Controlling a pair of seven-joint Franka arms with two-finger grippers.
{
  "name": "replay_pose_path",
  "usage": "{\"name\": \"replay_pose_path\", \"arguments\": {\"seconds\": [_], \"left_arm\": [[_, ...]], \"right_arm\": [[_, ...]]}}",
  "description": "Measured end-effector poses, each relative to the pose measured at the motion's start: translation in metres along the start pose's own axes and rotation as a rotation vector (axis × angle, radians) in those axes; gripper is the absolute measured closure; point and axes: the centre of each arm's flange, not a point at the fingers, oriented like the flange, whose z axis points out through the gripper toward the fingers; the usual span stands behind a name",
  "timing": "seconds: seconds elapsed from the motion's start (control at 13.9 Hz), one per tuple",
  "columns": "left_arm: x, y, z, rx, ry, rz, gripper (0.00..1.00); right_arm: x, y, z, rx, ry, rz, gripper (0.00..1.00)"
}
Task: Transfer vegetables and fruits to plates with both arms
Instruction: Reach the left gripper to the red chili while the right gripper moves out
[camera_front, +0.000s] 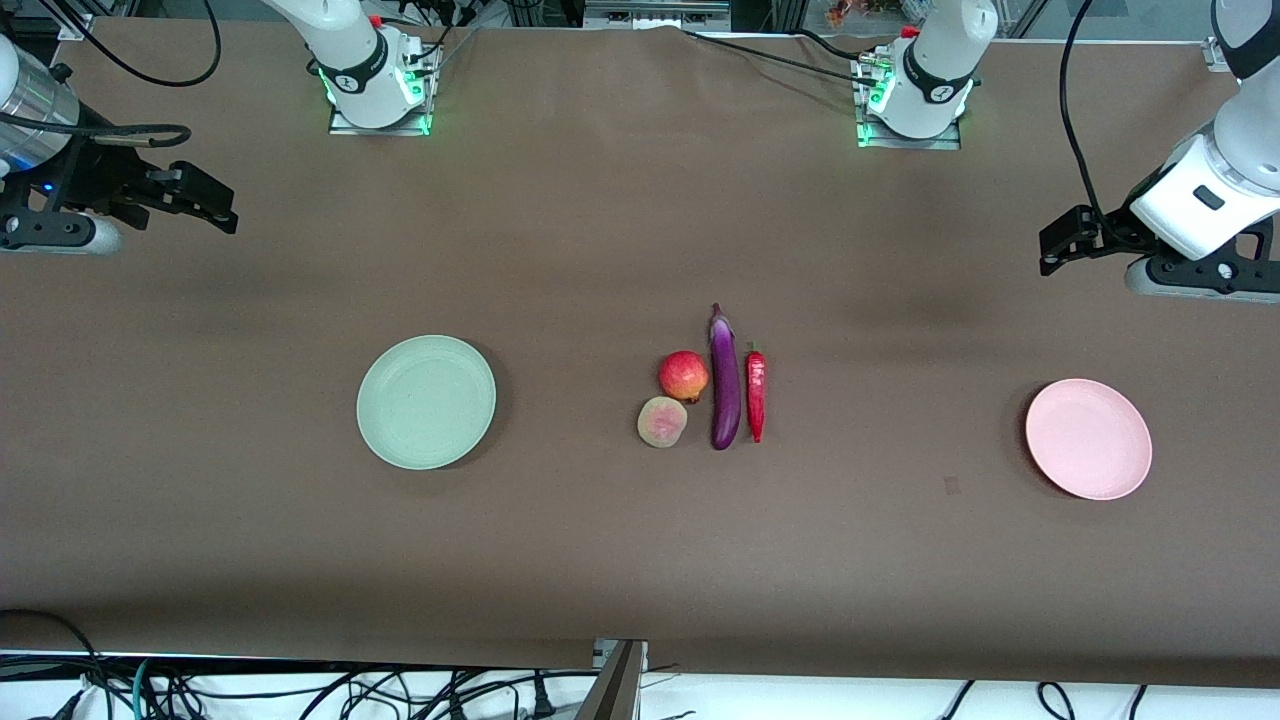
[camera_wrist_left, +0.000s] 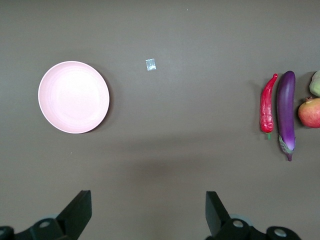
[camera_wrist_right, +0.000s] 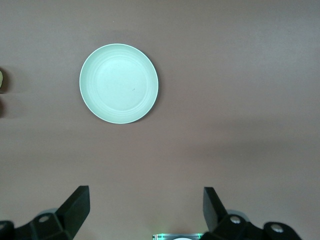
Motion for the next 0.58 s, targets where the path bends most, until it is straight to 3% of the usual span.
{"name": "replay_pose_path", "arguments": {"seconds": [0.43, 0.58], "left_arm": [[0.0001, -0.0005, 0.0003, 0.000, -0.002, -0.002, 0.00], [0.0001, 0.0001, 0.0090, -0.003, -0.041, -0.001, 0.00]], "right_arm": [[0.0004, -0.0001, -0.0003, 0.001, 0.004, 0.000, 0.00], [0.0005, -0.0001, -0.0004, 0.001, 0.005, 0.000, 0.00]]}}
